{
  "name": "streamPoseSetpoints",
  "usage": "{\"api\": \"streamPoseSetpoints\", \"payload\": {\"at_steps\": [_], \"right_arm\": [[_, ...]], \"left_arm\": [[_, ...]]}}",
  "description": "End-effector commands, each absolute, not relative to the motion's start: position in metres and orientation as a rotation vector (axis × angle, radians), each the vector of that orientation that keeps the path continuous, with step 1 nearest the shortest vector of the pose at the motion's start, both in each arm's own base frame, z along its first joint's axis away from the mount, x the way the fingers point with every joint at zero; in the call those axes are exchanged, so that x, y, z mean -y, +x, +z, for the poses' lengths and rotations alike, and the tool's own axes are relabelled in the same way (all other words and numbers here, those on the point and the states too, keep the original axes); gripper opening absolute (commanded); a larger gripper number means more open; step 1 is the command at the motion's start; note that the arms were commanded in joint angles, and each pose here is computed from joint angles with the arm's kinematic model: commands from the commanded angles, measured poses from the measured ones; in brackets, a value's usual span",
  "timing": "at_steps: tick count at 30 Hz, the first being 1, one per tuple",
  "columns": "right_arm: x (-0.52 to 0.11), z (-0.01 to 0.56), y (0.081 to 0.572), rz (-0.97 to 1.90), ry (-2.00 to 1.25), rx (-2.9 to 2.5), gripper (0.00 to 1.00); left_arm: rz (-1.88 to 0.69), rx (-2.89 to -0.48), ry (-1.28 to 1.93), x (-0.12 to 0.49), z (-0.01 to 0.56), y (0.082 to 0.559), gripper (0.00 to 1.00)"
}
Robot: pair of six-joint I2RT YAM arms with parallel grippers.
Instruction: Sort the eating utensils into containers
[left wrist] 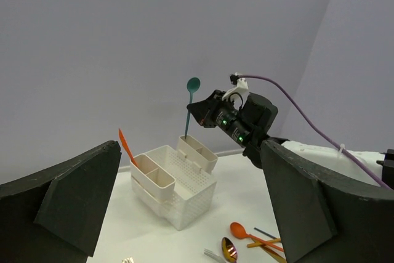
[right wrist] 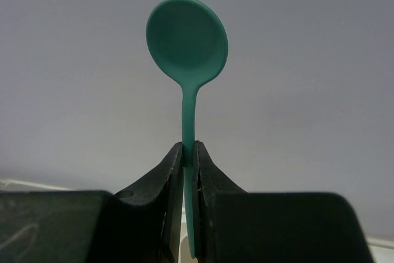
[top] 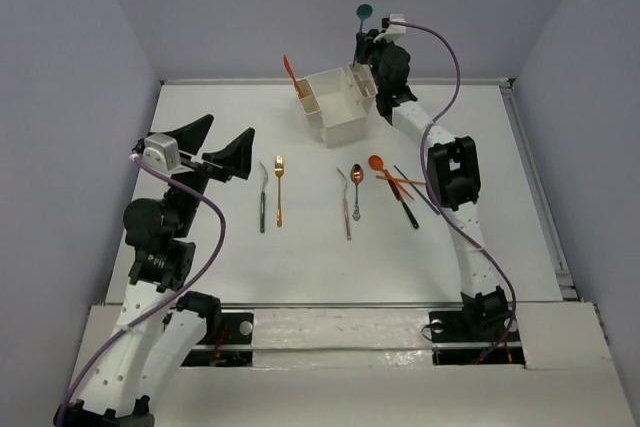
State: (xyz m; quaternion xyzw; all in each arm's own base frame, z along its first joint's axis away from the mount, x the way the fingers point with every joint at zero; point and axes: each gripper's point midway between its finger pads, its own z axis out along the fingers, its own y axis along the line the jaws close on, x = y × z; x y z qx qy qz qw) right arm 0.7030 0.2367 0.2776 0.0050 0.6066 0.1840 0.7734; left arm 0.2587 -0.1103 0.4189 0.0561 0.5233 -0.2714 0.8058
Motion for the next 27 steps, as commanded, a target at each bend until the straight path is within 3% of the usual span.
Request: {"api": "streamPoseSetpoints", "payload": {"at_steps": [1, 13, 14, 19, 21, 27], "right_arm": [[-0.226, 0.317, 0.698, 0.373, 0.008, -1.164, 0.0], [-0.226, 0.28, 0.689, 0.359, -0.034, -1.236, 0.0], [-0.226, 0.28, 0.686, 0.363, -0.039, -1.228, 0.05], [-0.228, 0.287, 0.675, 0.379, -0.065, -1.224, 0.51], [-0.228, 0.3, 0.668, 0.387, -0.076, -1.214, 0.58], [-0.229, 0.342, 0.652, 0.412, -0.105, -1.225, 0.6]], "left_arm": [[-0.571, -1.028, 0.145, 0.106, 0.447, 0.248, 0.99], [-0.577, -1.025, 0.152, 0.108, 0.447, 0.246, 0.99], [-0.569, -1.024, 0.148, 0.105, 0.447, 0.246, 0.99], [-0.573, -1.018, 0.149, 0.105, 0.448, 0.244, 0.99], [-0.572, -1.018, 0.15, 0.105, 0.448, 0.244, 0.99], [-0.577, -1.006, 0.157, 0.105, 0.451, 0.24, 0.99]]}}
